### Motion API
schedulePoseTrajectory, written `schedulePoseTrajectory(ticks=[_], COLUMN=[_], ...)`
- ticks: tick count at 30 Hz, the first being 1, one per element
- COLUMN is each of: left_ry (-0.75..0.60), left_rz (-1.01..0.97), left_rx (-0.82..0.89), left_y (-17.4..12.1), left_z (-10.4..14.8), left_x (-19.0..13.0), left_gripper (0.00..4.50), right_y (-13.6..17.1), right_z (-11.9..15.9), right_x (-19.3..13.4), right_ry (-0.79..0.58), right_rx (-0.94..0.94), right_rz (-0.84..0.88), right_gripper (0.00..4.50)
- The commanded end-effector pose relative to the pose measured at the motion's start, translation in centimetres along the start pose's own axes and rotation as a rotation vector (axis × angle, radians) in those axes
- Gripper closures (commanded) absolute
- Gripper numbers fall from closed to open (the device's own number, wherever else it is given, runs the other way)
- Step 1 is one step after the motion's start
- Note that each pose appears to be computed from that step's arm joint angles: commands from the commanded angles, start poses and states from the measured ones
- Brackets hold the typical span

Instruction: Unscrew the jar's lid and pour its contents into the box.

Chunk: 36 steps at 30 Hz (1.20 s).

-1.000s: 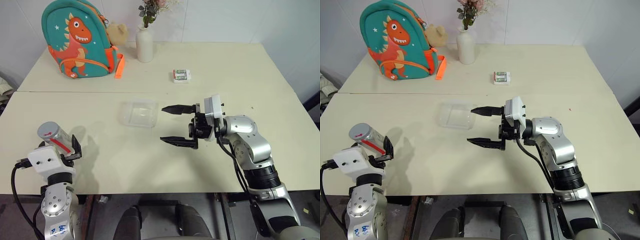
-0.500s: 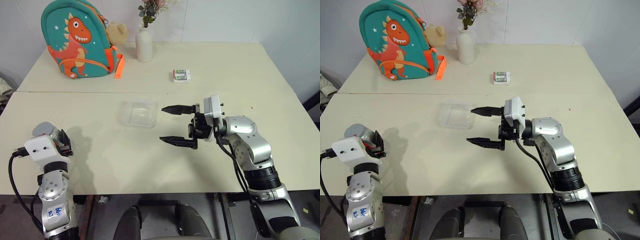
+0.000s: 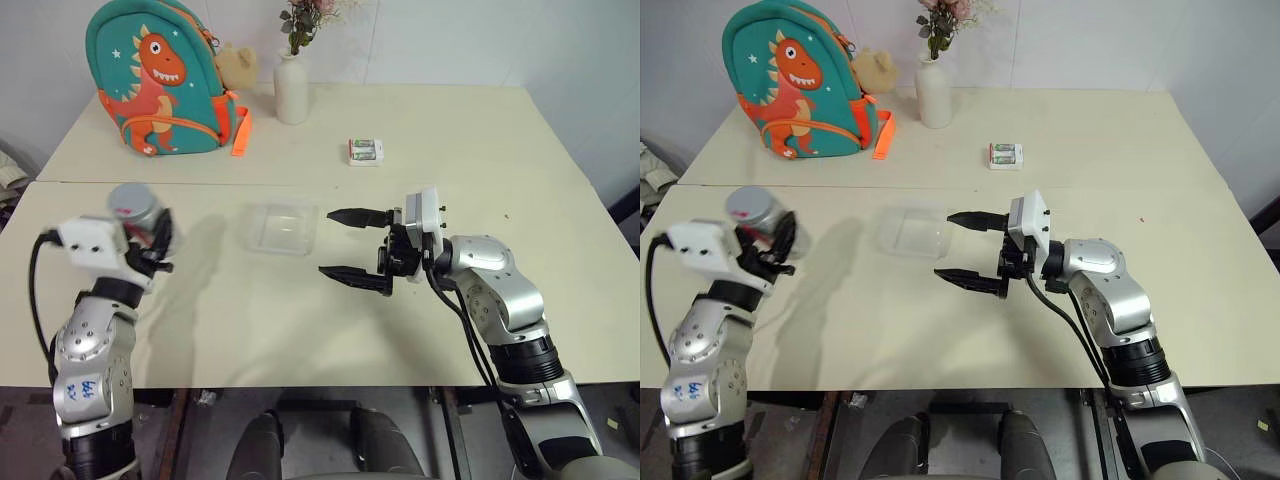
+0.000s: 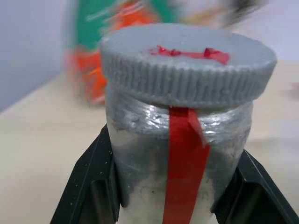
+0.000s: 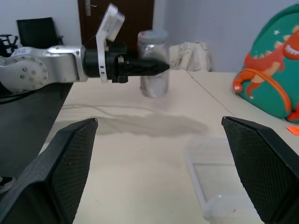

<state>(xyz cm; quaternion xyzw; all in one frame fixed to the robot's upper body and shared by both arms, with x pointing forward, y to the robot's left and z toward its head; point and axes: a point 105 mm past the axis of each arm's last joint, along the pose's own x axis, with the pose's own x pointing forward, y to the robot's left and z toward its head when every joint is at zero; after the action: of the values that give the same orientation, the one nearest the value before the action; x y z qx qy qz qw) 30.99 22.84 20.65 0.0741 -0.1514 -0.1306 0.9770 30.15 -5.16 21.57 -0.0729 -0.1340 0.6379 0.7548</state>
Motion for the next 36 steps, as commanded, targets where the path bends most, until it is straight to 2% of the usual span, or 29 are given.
schedulePoseTrajectory(ticks=[1,6,12,19,28,31,35,36], left_ry=[-0.007,0.04,0.048,0.033,0.025,0.027,0.031,0.032], left_rz=[-0.278,-0.55,-0.691,-0.724,-0.718,-0.711,-0.706,-0.705], left_rx=[0.007,-0.068,-0.089,-0.097,-0.103,-0.106,-0.109,-0.11], left_y=[-3.6,-7.4,-10.3,-11.1,-11.2,-11.2,-11.1,-11.1], left_z=[1.1,0.5,0.1,0.4,0.4,0.3,0.1,0.0], left_x=[0.9,1.6,2.3,2.7,2.8,2.8,2.7,2.7], left_gripper=[2.54,2.54,2.54,2.54,2.54,2.54,2.54,2.54], right_y=[0.1,0.4,-0.1,0.0,-0.8,-1.0,-1.1,-1.1], right_z=[2.3,3.7,3.9,3.0,3.1,3.3,3.6,3.6], right_x=[1.1,3.1,5.5,7.2,7.6,7.6,7.5,7.5], right_ry=[-0.029,-0.039,0.013,0.043,0.016,0.003,-0.009,-0.01], right_rx=[-0.039,0.028,0.05,0.087,0.084,0.081,0.077,0.077], right_rz=[0.004,0.022,-0.007,-0.012,-0.037,-0.041,-0.04,-0.04], right_gripper=[0.0,0.0,0.0,0.0,0.0,0.6,1.89,1.92])
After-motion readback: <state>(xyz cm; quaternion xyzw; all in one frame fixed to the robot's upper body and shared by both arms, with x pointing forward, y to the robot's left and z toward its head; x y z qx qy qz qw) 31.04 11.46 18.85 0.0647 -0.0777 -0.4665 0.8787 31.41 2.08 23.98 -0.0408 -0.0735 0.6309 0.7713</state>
